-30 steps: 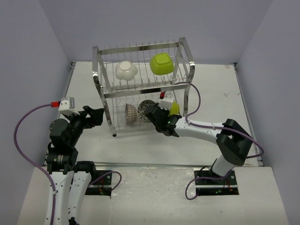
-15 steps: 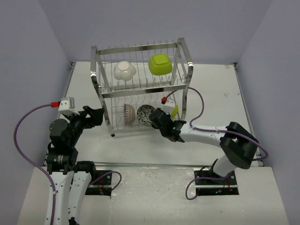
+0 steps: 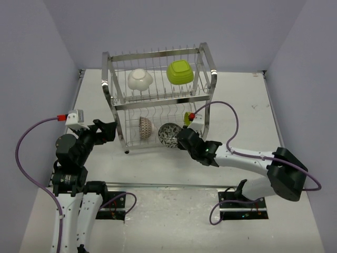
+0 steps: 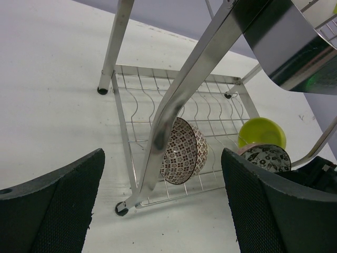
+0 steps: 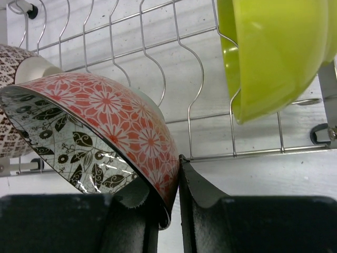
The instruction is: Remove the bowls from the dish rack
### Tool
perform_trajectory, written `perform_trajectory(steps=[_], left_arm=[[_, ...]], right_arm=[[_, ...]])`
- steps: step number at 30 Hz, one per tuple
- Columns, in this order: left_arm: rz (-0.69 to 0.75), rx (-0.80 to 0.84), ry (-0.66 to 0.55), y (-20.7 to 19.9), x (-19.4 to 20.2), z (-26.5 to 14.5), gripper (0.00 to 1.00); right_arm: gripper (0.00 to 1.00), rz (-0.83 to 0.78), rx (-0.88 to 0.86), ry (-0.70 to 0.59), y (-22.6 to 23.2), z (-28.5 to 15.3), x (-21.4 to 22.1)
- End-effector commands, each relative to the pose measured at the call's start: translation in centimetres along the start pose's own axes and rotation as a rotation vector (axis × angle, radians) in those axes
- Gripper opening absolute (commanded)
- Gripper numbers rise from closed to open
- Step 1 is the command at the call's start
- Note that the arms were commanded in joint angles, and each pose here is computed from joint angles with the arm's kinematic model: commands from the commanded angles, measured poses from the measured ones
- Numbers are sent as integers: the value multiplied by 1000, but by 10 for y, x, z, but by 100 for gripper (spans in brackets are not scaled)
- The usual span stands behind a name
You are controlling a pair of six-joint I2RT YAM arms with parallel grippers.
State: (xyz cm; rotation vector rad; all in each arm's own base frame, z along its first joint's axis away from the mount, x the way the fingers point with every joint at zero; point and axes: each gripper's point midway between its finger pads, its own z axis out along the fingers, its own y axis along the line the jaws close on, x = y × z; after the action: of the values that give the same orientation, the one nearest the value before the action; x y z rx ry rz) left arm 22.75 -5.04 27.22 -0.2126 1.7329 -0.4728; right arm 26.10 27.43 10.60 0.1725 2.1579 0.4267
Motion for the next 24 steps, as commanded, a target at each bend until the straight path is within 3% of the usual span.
perform_trajectory(steps=[1, 11, 24], left_arm=[[4, 11, -30, -3, -6, 0, 91], [1, -2, -29, 0, -7, 2, 91], [-5, -142, -31, 15, -26, -2, 91]], right_arm=[[0, -26, -15, 11, -5, -14, 0], [0, 18, -26, 4, -21, -38, -6], [0, 3, 129, -65, -91, -95, -41]])
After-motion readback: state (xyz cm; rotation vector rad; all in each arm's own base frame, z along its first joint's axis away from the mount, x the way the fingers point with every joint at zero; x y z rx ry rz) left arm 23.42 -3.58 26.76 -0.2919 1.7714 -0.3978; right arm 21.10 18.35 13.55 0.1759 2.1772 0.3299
